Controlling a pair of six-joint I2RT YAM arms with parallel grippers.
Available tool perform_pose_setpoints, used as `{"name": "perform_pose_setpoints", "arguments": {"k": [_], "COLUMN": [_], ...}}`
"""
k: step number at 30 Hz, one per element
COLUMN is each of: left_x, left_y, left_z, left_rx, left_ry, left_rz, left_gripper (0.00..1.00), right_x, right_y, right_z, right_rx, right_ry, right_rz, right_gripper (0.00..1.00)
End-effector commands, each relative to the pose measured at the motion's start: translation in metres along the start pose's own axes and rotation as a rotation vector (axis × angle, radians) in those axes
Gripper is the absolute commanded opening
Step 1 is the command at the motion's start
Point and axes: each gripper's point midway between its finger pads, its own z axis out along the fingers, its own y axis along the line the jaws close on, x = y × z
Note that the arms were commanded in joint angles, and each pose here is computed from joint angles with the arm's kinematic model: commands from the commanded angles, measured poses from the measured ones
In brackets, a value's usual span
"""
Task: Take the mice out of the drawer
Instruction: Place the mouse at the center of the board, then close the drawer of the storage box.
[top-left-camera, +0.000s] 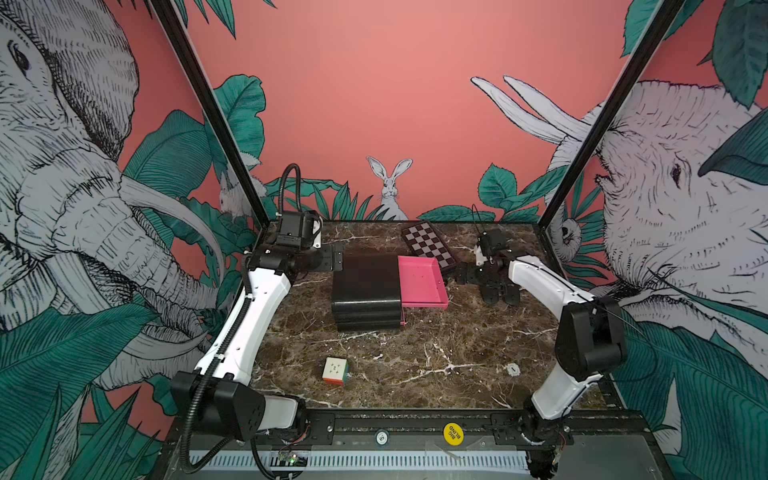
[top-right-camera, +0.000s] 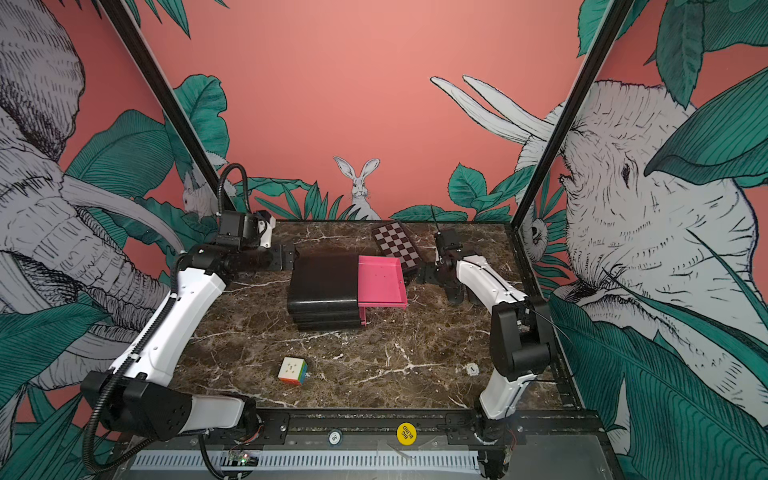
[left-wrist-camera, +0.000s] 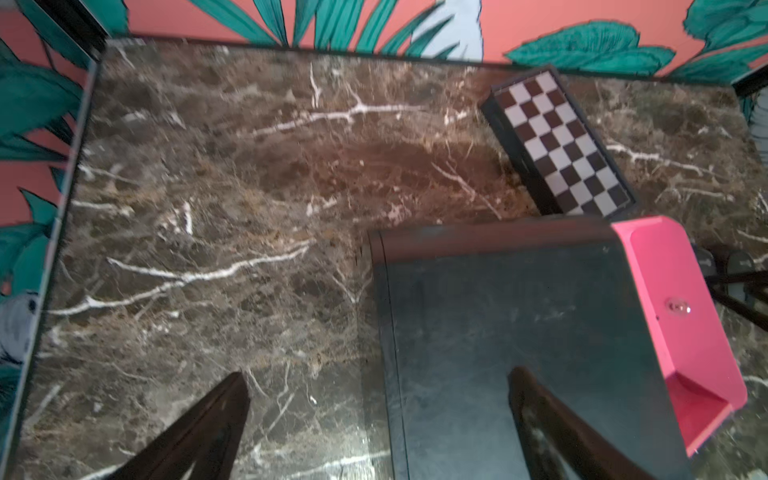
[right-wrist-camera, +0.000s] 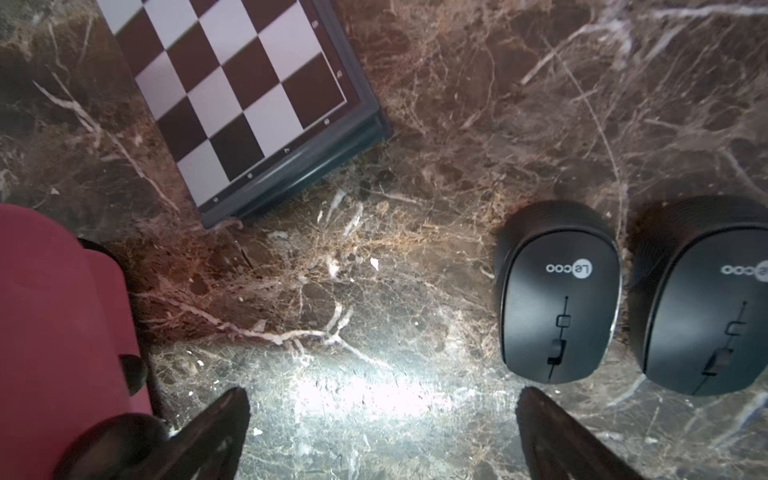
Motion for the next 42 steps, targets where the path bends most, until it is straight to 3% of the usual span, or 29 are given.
{"name": "perform_pose_setpoints", "arguments": {"k": [1, 11, 21, 28, 35, 42], "left_x": [0.027, 0.046, 0.047, 0.049, 0.049, 0.045], "left_y": [-0.017, -0.025, -0.058, -0.065, -0.068, -0.068], "left_z": [0.005, 0.031, 0.042, 0.043, 0.047, 0.051], "left_rx": [0.120, 0.193, 0.400, 0.451, 0.470, 0.469], "left_ry": [0.089, 0.183, 0.195, 0.211, 0.218, 0.222], "left_rz": [0.003, -0.015, -0.048, -0.051, -0.054, -0.054], "left_gripper": [0.99, 0.99, 0.99, 0.99, 0.99, 0.99], "right_x": [0.011, 0.035, 0.037, 0.033, 0.015, 0.033], "right_y": [0.009, 0.028, 0.058, 0.083, 0.100, 0.126], "right_z": [-0.004, -0.002, -0.004, -0.018, -0.048, -0.025], "right_rx": [-0.047, -0.098, -0.163, -0.262, -0.286, -0.260], "right_ry": [0.005, 0.029, 0.026, -0.011, -0.143, -0.072], "right_rz": [-0.023, -0.069, -0.106, -0.100, -0.072, -0.124], "right_gripper": [0.99, 0.99, 0.99, 0.99, 0.99, 0.99]}}
